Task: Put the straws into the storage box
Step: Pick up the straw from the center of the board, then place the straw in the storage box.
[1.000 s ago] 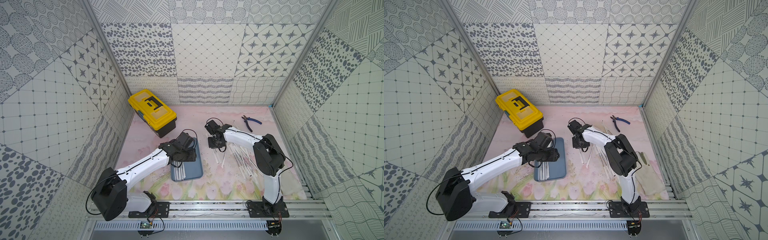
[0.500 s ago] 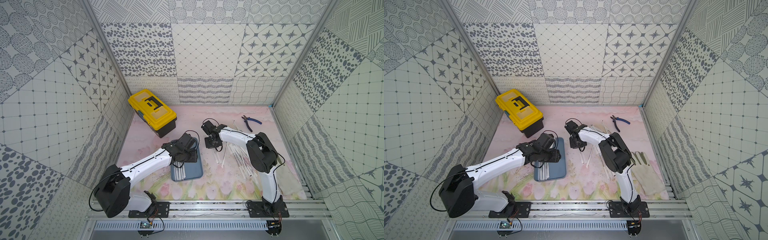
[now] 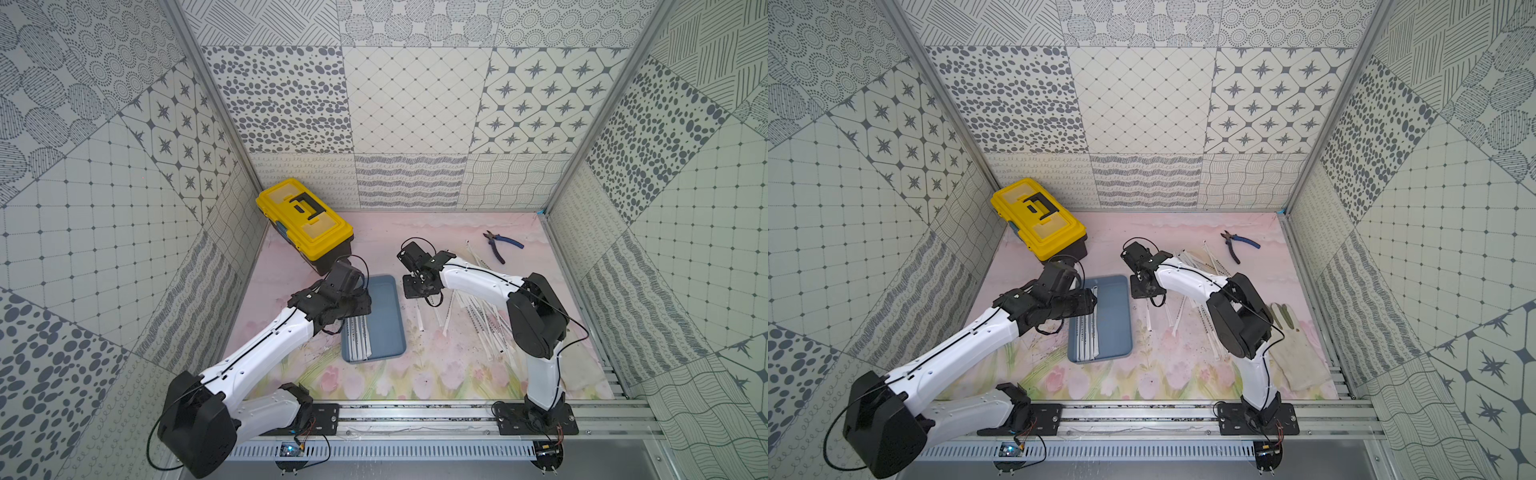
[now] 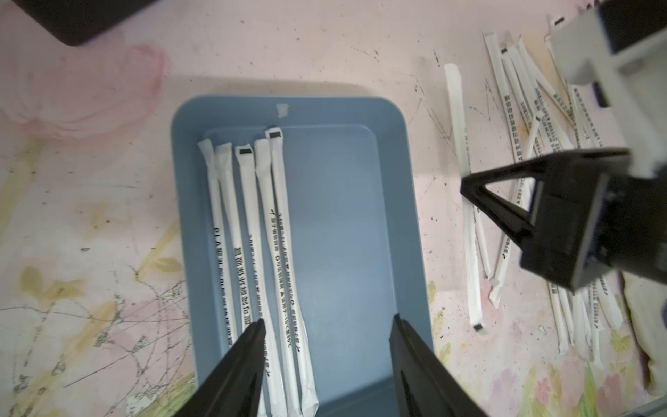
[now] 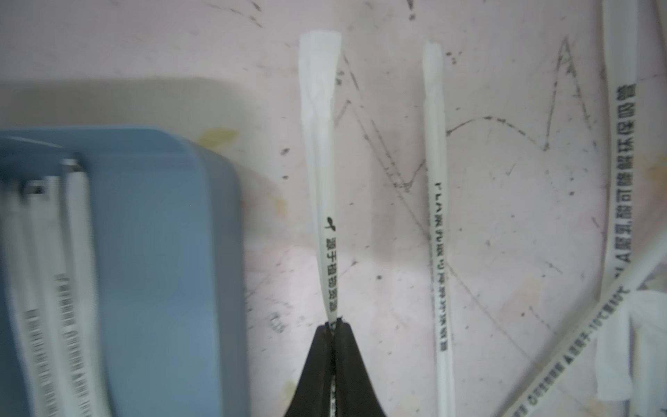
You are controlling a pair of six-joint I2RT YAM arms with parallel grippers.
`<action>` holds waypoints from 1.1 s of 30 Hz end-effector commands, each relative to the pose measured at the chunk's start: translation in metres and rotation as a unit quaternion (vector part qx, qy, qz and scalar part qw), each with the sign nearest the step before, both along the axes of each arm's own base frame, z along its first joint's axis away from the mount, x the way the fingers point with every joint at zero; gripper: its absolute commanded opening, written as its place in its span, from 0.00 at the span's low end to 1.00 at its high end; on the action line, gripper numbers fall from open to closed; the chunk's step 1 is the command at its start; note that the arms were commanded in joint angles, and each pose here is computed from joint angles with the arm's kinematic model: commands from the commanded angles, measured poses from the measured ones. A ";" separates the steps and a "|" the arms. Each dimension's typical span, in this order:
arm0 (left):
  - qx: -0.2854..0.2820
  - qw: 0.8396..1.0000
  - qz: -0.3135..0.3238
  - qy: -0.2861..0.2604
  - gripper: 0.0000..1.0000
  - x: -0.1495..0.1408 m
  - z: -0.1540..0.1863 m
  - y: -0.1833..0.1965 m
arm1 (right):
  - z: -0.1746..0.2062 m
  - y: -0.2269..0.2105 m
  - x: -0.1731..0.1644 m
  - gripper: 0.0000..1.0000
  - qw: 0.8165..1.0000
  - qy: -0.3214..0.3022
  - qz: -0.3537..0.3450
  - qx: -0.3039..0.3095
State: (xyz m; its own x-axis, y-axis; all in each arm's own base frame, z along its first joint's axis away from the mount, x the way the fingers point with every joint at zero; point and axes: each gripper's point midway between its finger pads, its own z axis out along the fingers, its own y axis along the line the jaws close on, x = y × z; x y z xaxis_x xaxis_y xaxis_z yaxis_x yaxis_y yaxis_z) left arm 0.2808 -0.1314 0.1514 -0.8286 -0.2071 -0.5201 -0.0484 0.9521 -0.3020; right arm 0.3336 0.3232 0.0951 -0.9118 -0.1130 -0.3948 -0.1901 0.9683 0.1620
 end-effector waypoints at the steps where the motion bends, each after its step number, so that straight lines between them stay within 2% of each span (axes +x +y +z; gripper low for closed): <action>1: 0.027 0.998 0.046 0.015 0.60 -0.011 -0.005 0.040 | 0.035 0.057 -0.028 0.08 0.994 -0.011 0.004 0.113; 3: 0.019 0.998 0.059 0.022 0.60 -0.013 -0.010 0.044 | 0.029 0.082 -0.038 0.08 0.991 -0.019 0.011 0.134; 7: 0.004 0.998 0.066 0.025 0.59 -0.016 -0.013 0.044 | 0.004 0.110 -0.032 0.08 0.987 0.000 -0.004 0.161; 10: -0.005 0.998 0.060 0.025 0.59 -0.016 -0.011 0.041 | -0.013 0.125 -0.035 0.07 0.987 0.018 0.006 0.157; 22: -0.019 0.998 0.054 0.030 0.59 -0.014 -0.016 0.034 | -0.065 0.132 -0.052 0.08 0.988 0.089 0.014 0.126; 26: -0.018 0.998 0.054 0.028 0.59 -0.013 -0.015 0.034 | -0.066 0.131 -0.051 0.10 0.988 0.089 0.012 0.124; 28: -0.019 0.998 0.054 0.028 0.59 -0.012 -0.014 0.034 | -0.060 0.131 -0.051 0.15 0.989 0.086 0.014 0.123; 33: -0.019 0.998 0.050 0.023 0.59 -0.009 -0.008 0.033 | -0.012 0.122 -0.056 0.29 0.985 0.073 0.021 0.157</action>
